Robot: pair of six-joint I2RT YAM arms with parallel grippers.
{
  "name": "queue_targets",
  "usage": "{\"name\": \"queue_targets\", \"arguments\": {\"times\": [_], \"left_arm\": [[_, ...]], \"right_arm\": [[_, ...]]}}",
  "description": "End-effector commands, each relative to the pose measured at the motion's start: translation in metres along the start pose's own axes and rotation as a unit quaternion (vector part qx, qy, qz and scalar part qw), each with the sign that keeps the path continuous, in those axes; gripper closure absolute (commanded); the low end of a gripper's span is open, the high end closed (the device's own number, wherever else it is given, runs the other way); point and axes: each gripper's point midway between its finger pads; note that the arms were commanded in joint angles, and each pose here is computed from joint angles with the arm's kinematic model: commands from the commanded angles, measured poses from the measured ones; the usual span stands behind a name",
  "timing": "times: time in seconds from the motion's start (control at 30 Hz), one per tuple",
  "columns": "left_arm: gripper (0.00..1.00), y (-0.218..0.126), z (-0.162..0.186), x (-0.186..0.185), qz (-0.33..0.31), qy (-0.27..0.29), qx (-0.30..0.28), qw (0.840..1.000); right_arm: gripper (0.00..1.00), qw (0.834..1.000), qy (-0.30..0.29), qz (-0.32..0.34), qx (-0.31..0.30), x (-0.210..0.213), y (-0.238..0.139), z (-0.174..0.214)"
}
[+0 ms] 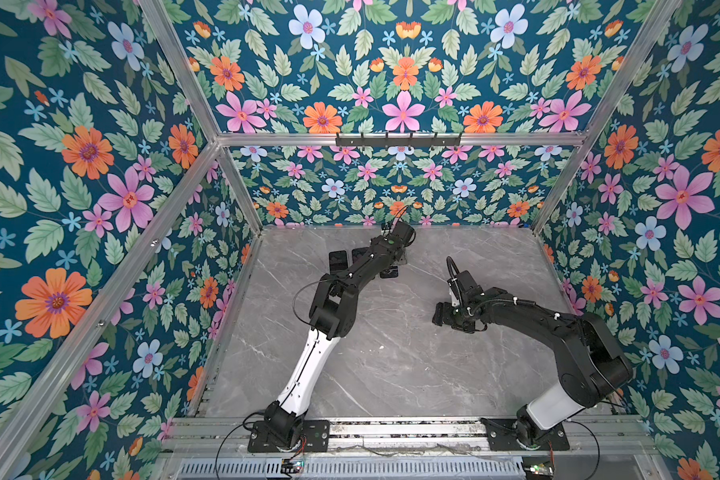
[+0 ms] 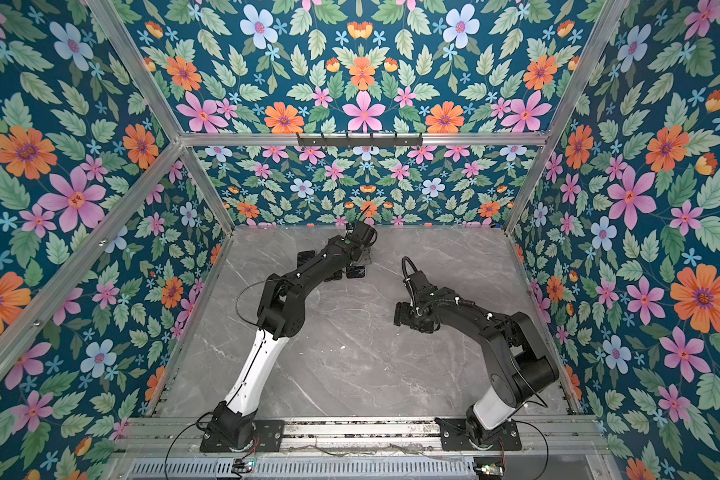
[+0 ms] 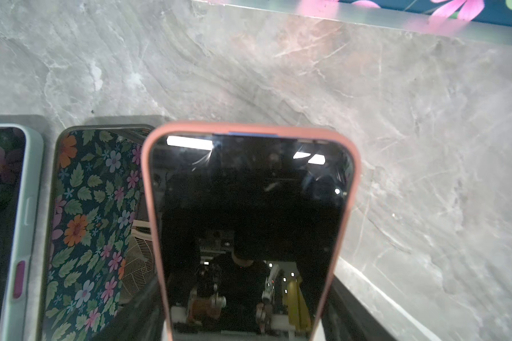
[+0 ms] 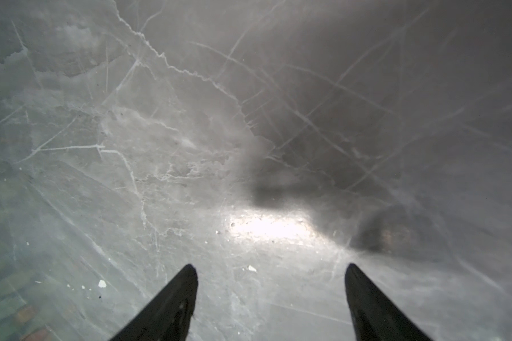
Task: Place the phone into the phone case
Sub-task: 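Carry the pink-cased phone with the left gripper beside the other two phones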
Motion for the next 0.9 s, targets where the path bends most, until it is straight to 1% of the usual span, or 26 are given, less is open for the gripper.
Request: {"name": "queue_targets", "arguments": {"times": [0.0, 0.17, 0.4, 0.77, 0.87], "left_arm": [[0.47, 0.005, -0.007, 0.0, -0.001, -0.002, -0.021, 1.0], [0.39, 0.015, -0.003, 0.005, -0.009, -0.007, -0.016, 1.0], [0.38, 0.03, -0.001, 0.018, -0.018, -0.024, -0.008, 1.0], [0.36, 0.04, 0.009, 0.02, -0.015, -0.028, 0.004, 0.999], [0.31, 0.041, 0.01, 0.019, -0.012, -0.029, 0.005, 0.999]], "right_arm": [[0.22, 1.0, -0.003, 0.004, 0.009, -0.001, -0.002, 0.003], [0.22, 1.0, -0.001, 0.007, 0.009, -0.002, -0.004, 0.004], [0.22, 1.0, 0.0, 0.007, 0.012, -0.002, -0.004, 0.005], [0.22, 1.0, 0.002, 0.005, 0.014, -0.002, -0.004, 0.006], [0.22, 1.0, 0.002, 0.004, 0.014, -0.001, -0.004, 0.006]]}}
Point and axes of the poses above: each gripper's point midway between its finger pads, its own y axis out along the fingers, its own x axis along the line the jaws close on, z = x × y, and after that the axes turned 14 degrees about -y, right-handed
